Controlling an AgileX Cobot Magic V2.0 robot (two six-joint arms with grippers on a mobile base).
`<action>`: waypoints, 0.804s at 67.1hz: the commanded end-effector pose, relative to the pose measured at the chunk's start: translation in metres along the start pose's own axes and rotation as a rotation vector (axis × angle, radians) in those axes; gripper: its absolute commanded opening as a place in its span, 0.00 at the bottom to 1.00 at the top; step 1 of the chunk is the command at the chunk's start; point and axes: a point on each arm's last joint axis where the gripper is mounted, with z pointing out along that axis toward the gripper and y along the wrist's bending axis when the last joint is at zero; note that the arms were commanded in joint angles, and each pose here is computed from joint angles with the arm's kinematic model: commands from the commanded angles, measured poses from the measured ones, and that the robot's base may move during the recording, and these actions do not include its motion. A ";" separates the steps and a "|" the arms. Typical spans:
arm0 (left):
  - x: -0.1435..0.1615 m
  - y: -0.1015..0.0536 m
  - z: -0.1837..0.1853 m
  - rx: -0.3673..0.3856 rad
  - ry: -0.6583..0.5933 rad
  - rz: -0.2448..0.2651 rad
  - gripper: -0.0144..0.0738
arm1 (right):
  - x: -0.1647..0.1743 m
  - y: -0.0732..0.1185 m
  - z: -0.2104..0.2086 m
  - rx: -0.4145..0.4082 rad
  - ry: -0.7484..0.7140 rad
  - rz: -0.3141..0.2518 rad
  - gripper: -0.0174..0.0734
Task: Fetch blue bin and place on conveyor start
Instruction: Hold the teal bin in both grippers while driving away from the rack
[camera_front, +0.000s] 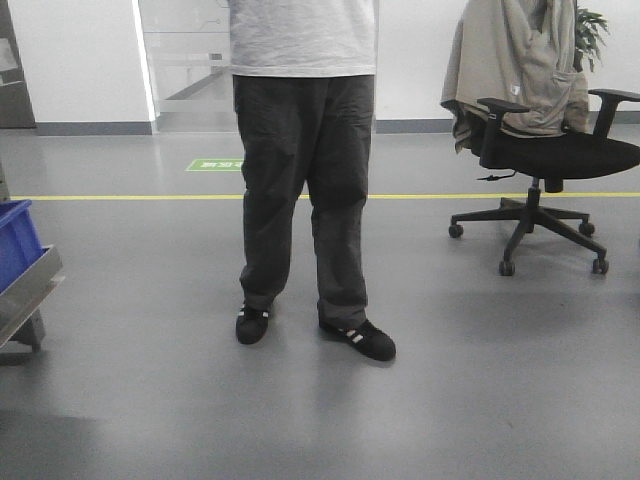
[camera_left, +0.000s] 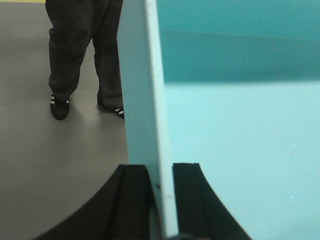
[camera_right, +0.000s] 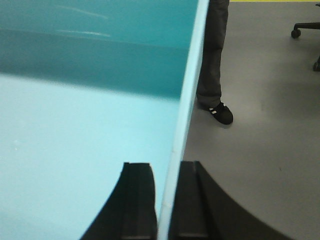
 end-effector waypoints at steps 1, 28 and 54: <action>-0.007 -0.001 -0.008 0.004 -0.070 0.010 0.04 | -0.005 -0.004 -0.007 0.032 -0.046 -0.044 0.02; -0.007 0.000 -0.008 0.001 -0.070 0.013 0.04 | -0.005 -0.004 -0.007 0.032 -0.046 -0.044 0.02; -0.007 0.000 -0.008 -0.004 -0.070 0.017 0.04 | -0.005 -0.003 -0.007 0.028 -0.045 -0.041 0.02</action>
